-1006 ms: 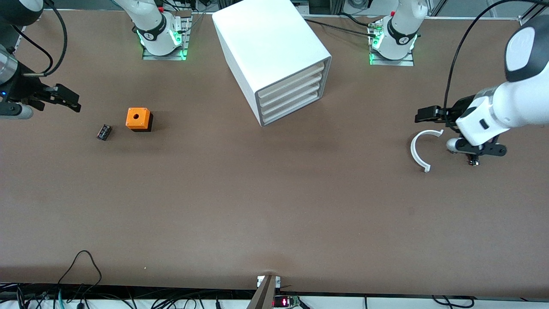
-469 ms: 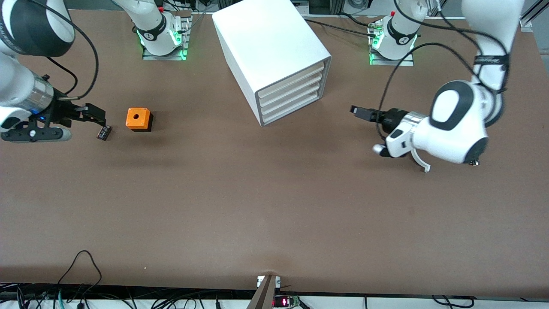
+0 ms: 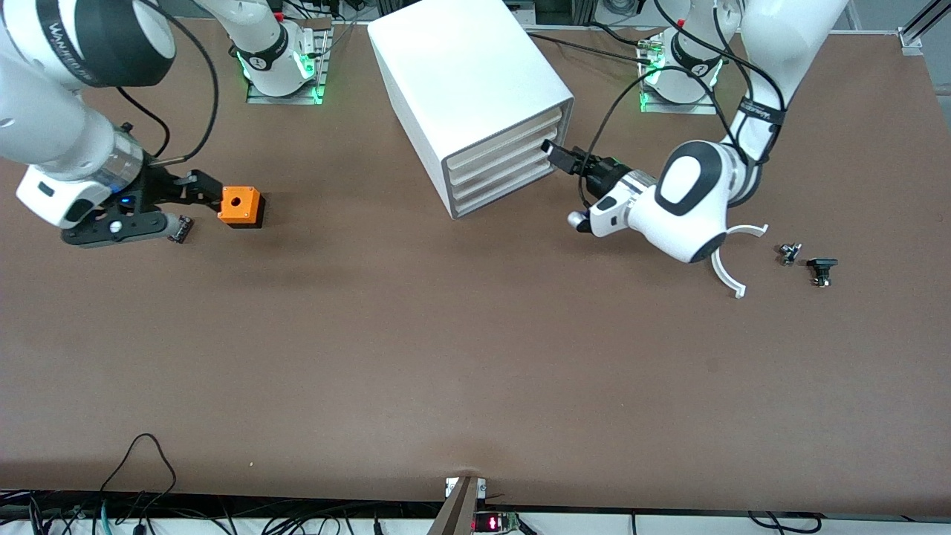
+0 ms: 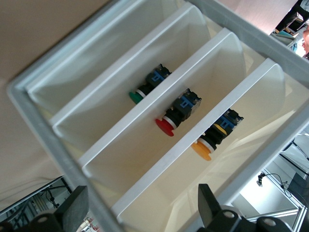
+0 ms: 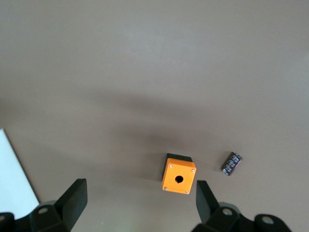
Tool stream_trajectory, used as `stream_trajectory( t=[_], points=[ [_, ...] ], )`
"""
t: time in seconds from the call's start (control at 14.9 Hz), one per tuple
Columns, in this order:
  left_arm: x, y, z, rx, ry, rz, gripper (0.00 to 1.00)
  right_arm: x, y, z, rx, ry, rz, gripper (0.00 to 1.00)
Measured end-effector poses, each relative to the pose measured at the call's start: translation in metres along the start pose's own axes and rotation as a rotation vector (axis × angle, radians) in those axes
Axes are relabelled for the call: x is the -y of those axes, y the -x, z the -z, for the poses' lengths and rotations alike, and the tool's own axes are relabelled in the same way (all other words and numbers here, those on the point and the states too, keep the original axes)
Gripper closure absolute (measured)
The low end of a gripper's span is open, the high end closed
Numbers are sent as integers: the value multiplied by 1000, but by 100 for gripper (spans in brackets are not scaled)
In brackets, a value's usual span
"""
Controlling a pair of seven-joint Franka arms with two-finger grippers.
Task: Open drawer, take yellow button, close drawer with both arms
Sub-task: 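Grasp the drawer handle with the left gripper and pull the drawer open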
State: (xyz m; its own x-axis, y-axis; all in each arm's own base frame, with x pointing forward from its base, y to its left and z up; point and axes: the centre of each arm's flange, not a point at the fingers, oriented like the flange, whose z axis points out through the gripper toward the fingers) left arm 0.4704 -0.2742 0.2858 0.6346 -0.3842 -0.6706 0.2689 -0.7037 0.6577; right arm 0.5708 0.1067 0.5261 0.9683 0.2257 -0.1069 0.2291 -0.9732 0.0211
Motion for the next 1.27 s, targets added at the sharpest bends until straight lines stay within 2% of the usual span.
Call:
stream_trajectory(
  t=[0.47, 0.67, 0.8, 0.94, 1.01, 1.07, 1.27],
  points=[
    [-6, -5, -59, 5, -8, -8, 0, 46, 0, 6, -9, 2, 109, 0],
    [-3, -5, -75, 9, -14, -6, 5, 75, -4, 18, -72, 4, 158, 0],
    [-1, -5, -72, 5, -10, -6, 22, 81, -7, 28, -115, 5, 208, 0],
    [-1, -5, -59, -21, -1, -12, 43, 81, -11, 30, -144, 11, 360, 0],
    [0, -6, -41, -62, 9, -11, 54, 83, -14, 29, -154, -2, 458, 0],
    [4, -7, -10, -126, 24, -18, 60, 86, -17, 28, -163, -20, 542, 0],
    [29, -5, 86, -302, 69, -16, 68, 93, -30, 26, -172, -61, 739, 0]
  ],
)
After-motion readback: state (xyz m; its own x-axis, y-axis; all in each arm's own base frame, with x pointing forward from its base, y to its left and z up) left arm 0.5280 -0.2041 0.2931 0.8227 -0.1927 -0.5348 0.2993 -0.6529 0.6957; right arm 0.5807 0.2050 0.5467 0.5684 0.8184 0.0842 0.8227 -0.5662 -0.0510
